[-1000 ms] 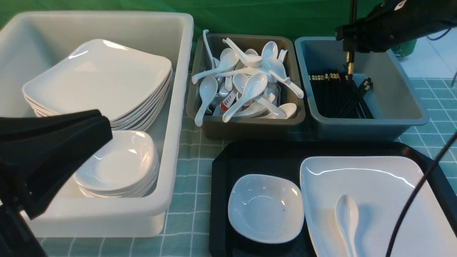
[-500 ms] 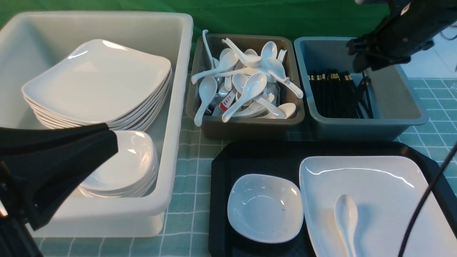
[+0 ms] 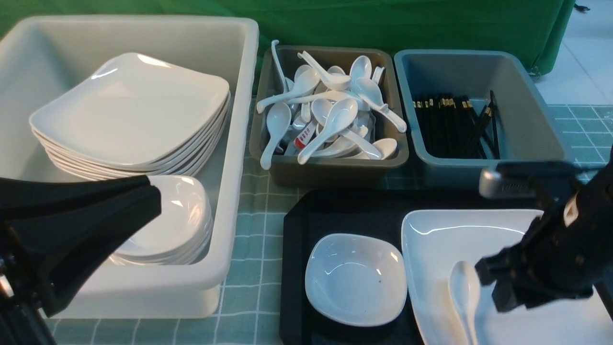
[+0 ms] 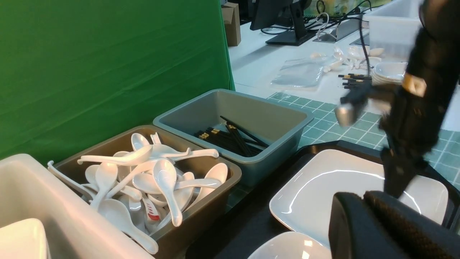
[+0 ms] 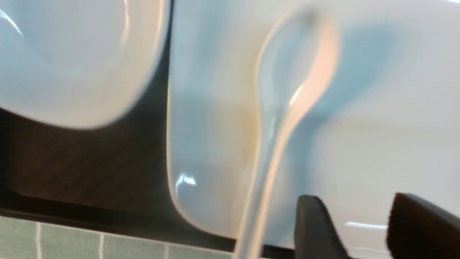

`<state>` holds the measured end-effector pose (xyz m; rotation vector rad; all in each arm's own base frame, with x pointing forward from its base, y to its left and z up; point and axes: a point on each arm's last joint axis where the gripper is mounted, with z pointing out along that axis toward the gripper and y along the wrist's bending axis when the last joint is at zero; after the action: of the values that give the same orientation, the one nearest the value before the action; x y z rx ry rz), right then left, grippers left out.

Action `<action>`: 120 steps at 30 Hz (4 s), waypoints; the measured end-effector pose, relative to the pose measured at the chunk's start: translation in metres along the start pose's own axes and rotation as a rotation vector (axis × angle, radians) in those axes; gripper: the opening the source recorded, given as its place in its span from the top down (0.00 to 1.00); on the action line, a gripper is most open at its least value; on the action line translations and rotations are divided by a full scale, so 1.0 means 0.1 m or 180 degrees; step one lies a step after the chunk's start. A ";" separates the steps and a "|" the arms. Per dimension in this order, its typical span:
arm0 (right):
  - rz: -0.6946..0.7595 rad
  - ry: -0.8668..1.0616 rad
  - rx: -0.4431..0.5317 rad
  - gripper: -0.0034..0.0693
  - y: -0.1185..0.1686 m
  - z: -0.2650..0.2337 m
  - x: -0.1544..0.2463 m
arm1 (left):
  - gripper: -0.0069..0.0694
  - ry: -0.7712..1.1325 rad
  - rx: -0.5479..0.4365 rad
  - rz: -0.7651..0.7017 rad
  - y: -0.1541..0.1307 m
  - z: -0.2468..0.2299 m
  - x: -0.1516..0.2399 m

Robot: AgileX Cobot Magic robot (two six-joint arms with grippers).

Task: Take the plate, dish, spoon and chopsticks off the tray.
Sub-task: Use the right arm to grab a soup spoon from the plate, then use the right arm to put the soup spoon into the small storage box in the middle, then use the right arm to grab a plate from the dinner plate

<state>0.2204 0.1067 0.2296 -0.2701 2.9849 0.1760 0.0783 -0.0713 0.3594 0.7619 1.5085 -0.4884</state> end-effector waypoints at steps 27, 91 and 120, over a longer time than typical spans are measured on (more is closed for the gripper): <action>-0.0320 0.0174 0.0127 0.70 0.20 0.73 -0.07 | 0.89 0.0062 0.0070 0.0019 -0.02 0.00 0.02; -0.1718 -0.0172 0.0730 0.22 0.87 0.69 0.24 | 0.89 0.0313 0.0145 0.0056 -0.01 0.08 0.09; -0.1589 -0.0504 0.0919 0.86 0.72 -0.38 0.28 | 0.89 0.0326 0.0153 0.0058 -0.01 0.08 0.10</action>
<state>0.1747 0.1676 0.2699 -0.8951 2.6370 -0.2707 0.0834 -0.0761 0.3488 0.8485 1.5881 -0.4795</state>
